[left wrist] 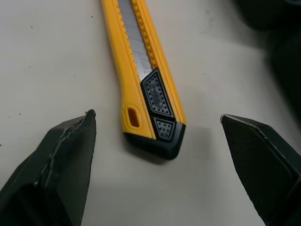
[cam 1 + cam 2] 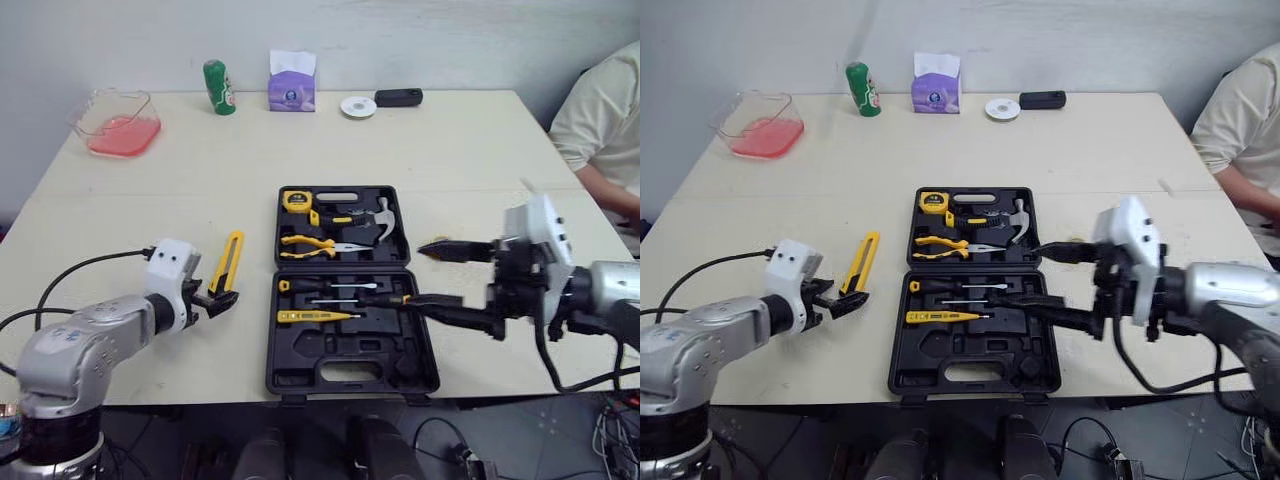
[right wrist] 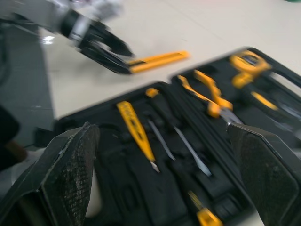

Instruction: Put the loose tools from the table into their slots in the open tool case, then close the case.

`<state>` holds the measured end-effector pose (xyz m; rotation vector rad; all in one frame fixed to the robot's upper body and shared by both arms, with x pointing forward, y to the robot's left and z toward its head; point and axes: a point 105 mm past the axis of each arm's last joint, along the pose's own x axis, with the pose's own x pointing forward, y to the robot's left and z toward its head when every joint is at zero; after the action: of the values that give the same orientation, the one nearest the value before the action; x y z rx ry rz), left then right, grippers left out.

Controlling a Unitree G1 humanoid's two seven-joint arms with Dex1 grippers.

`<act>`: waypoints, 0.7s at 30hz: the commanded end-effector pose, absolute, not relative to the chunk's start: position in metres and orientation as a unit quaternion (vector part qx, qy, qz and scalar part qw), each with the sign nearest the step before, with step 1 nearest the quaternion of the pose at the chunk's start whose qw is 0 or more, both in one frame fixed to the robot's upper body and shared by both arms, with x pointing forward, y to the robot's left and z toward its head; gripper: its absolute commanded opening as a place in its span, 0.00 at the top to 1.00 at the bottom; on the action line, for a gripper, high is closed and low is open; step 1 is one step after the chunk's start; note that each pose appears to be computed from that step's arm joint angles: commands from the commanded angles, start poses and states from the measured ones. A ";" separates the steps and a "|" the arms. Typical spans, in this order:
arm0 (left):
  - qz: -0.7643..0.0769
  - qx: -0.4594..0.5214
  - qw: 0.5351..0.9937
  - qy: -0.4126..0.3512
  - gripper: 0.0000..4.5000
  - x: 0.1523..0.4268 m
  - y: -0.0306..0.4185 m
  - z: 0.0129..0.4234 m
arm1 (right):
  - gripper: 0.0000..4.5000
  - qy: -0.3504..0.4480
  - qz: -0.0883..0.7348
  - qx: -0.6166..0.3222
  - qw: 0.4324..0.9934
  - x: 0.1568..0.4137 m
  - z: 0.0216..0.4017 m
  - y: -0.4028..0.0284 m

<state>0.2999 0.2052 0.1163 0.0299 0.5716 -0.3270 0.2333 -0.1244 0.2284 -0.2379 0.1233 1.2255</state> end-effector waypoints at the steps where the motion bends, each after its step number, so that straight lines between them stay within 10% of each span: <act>1: -0.125 0.017 0.948 0.292 0.01 0.312 0.209 0.111 | 0.00 0.032 0.604 -0.115 0.788 0.227 0.234 -0.102; 8: -0.122 0.035 0.941 0.315 0.01 0.322 0.193 0.093 | 0.00 0.030 0.615 -0.118 0.779 0.232 0.227 -0.089; 16: -0.130 0.009 0.944 0.304 0.67 0.324 0.185 0.095 | 0.00 0.027 0.608 -0.117 0.785 0.235 0.227 -0.090; 21: -0.197 0.055 0.951 0.232 0.69 0.323 0.195 0.143 | 0.00 0.027 0.599 -0.121 0.791 0.237 0.229 -0.096</act>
<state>0.3250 0.2009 0.1188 0.0751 0.5522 -0.3012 0.2377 -0.0910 0.2178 -0.2325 0.1070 1.3070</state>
